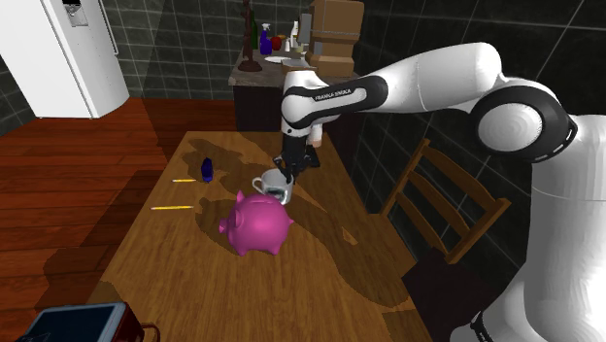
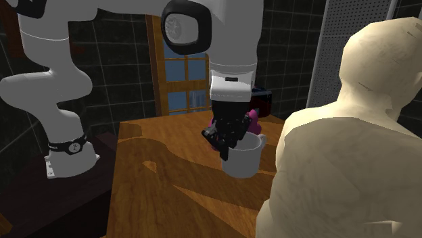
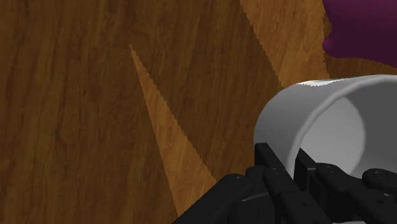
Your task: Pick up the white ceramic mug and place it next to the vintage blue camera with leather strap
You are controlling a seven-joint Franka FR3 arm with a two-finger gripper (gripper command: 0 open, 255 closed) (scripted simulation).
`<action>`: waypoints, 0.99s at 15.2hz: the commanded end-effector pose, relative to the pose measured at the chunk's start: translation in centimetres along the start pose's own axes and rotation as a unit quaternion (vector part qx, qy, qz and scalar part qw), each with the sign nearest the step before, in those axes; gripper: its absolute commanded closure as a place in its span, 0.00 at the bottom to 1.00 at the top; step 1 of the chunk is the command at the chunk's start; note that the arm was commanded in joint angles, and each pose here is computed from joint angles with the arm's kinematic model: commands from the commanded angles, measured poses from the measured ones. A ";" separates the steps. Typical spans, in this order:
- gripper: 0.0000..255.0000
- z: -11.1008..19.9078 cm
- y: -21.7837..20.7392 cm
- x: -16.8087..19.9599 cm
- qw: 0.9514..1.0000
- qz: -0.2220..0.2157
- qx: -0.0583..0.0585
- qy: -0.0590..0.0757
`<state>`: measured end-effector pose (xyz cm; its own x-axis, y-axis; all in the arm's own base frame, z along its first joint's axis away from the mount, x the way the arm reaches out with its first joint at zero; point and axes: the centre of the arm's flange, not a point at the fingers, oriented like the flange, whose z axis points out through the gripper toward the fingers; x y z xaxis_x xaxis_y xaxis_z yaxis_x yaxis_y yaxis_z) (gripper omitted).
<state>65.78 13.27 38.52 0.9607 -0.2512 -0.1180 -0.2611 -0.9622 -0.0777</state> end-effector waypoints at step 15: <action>1.00 -8.4 -0.7 -1.0 1.000 0.000 0.000 0.000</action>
<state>65.75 13.36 46.46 0.9607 -0.2511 -0.1180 -0.2610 -0.9622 -0.0776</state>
